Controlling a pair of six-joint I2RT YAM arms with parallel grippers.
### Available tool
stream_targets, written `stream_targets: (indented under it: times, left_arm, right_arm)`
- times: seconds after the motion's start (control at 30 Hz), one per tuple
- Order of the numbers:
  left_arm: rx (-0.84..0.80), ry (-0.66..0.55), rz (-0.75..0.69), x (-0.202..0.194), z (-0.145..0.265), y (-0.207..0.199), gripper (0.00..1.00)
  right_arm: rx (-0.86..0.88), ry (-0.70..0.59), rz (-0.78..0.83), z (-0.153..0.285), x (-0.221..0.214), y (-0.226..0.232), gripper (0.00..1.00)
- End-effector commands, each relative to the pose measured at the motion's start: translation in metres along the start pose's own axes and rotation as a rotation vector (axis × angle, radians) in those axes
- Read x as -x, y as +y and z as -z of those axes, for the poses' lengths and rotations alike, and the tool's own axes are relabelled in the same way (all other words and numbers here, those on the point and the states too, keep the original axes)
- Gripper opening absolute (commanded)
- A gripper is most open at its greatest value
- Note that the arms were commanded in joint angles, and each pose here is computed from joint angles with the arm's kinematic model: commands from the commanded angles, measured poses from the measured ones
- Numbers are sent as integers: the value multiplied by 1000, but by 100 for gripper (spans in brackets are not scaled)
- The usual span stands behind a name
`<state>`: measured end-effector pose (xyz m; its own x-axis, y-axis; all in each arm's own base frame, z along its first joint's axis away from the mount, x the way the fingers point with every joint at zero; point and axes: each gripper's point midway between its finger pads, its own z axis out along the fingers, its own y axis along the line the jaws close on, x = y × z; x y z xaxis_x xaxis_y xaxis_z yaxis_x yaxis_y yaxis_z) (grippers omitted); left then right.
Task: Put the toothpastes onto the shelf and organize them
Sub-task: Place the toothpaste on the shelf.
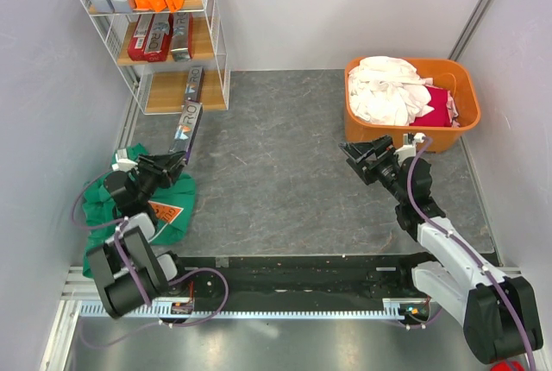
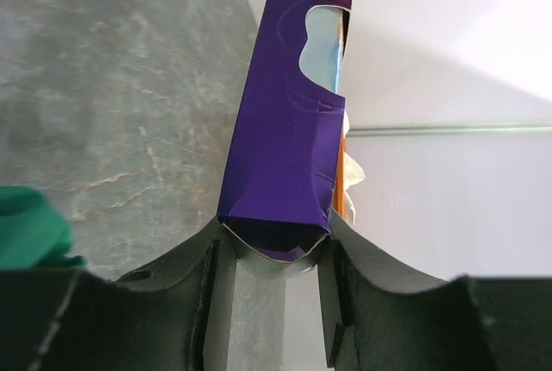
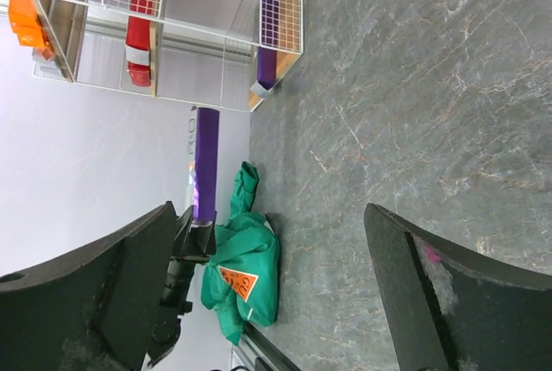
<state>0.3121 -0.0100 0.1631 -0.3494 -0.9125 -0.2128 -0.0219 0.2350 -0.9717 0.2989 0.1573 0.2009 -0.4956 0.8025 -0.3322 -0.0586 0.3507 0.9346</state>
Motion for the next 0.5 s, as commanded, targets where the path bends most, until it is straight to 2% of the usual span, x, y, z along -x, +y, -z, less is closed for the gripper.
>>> stream_targets:
  times: [0.0,0.2,0.47]
  left_arm:
    - [-42,13,-29,20,-10,-10,23]
    - [-65,-13,-46,52,-30,-17,22]
    - [5,-37,27,91,-64,8,21]
  right_arm:
    - [43,8,34,-3,1,9,98]
    - [38,19,37,-7,0,9,98]
    - [20,37,23,-12,-3,2,98]
